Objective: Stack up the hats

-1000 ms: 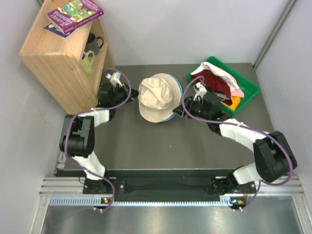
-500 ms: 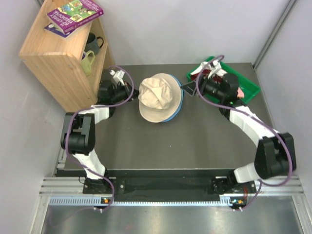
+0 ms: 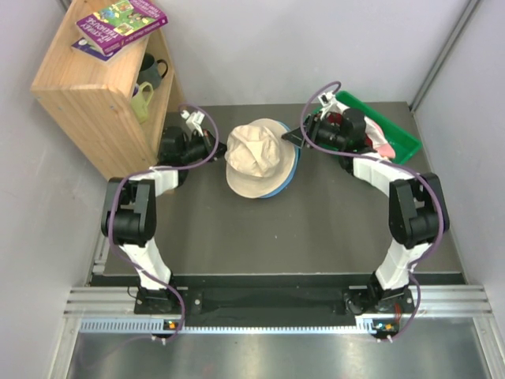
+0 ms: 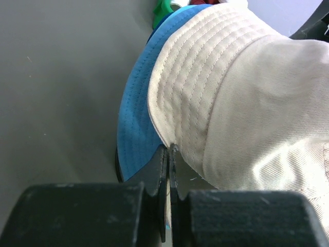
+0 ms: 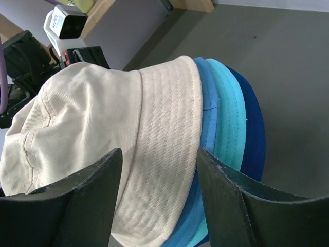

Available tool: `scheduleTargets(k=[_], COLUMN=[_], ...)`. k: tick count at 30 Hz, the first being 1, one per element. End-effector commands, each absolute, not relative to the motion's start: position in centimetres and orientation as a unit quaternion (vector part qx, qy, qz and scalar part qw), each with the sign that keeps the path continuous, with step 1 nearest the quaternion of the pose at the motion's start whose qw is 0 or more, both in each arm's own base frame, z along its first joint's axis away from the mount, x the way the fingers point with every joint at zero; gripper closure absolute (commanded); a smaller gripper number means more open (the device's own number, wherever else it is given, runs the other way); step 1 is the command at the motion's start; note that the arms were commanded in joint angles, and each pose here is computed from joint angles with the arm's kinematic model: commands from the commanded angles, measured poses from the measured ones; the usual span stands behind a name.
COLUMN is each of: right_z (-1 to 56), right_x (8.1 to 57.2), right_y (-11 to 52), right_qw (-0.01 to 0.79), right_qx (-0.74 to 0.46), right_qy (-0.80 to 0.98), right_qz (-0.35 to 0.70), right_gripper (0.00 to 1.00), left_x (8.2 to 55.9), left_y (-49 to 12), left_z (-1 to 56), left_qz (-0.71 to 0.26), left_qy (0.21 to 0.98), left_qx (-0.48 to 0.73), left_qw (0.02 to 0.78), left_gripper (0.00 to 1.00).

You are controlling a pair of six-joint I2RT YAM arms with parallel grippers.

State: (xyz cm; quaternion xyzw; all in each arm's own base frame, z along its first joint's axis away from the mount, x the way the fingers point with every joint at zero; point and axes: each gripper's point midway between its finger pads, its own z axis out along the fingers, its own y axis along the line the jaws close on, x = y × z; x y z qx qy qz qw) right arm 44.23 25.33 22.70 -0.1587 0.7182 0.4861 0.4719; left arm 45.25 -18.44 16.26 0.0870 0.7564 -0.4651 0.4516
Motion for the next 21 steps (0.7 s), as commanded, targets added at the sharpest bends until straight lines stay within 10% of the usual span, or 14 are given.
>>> scheduleTargets(k=[1,14,21], right_z=[26.1,23.4,22.2], right_x=[45.2,46.2,45.8], right_y=[25.8,26.4,26.3], right_qw=[0.506,0.479,0.465], right_qx=[-0.193,-0.186,-0.174], right_qy=[0.675,0.69,0.705], right_qz=[0.501,0.511,0.507], right_gripper=[0.41,0.41,1.0], left_x=[45.7,45.7,45.9], left_y=[-19.4,-20.2,-19.9], left_z=[17.6,17.6,17.1], left_qz=[-0.471,-0.468,-0.456], left_qy=[0.739,0.74,0.749], left_qx=[0.122,0.132,0.12], left_qw=[0.467,0.465,0.465], left_gripper=[1.0,1.0,1.0])
